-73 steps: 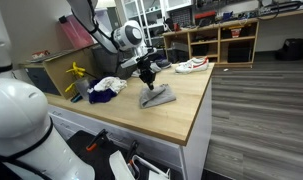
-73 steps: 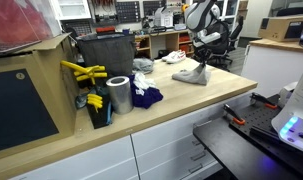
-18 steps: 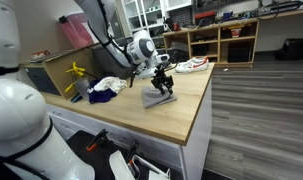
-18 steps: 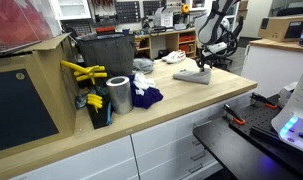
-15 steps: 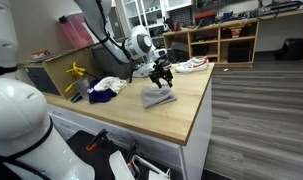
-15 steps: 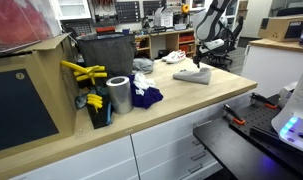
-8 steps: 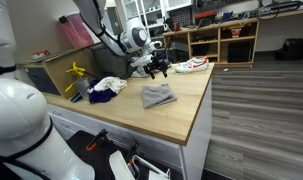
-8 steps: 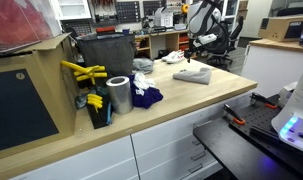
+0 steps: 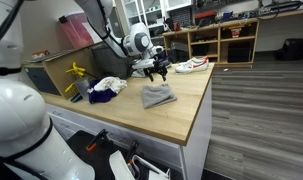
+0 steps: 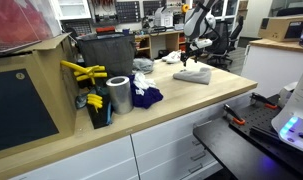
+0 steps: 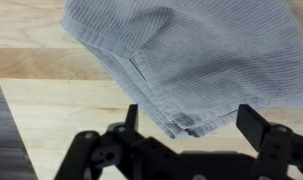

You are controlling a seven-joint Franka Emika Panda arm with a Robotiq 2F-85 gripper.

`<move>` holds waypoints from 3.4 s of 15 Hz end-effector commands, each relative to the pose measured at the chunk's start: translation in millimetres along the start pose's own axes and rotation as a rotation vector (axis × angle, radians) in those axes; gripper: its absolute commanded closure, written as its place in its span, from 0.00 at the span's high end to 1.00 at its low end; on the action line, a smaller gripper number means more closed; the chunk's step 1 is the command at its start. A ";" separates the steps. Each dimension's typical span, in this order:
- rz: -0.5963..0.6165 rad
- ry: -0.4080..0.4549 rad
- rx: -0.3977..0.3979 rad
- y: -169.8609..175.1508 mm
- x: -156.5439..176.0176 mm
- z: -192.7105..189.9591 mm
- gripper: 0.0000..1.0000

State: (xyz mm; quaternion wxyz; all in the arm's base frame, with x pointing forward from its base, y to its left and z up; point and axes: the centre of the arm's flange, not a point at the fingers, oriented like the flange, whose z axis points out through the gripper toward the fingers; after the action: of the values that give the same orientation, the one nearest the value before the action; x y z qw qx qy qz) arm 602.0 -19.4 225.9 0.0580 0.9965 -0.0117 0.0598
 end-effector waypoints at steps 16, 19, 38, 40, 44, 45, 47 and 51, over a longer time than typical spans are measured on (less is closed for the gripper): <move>0.103 -0.050 0.069 -0.1 28.8 47.3 0.34; 0.098 -0.051 0.068 -1.5 28.2 48.4 0.12; 0.066 -0.071 0.042 -10.3 31.2 56.5 0.48; 0.062 -0.076 0.043 -11.9 29.9 60.9 0.41; 0.056 -0.073 0.040 -14.0 31.1 58.5 0.09; 0.055 -0.068 0.038 -14.1 31.3 55.4 0.01; 0.050 -0.055 0.028 -13.2 32.7 46.7 0.00; 0.028 -0.025 -0.004 -10.0 39.1 30.2 0.02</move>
State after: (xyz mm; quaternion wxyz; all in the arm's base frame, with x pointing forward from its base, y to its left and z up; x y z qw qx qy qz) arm 639.6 -13.7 178.1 0.0413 0.9975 -0.0372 0.0436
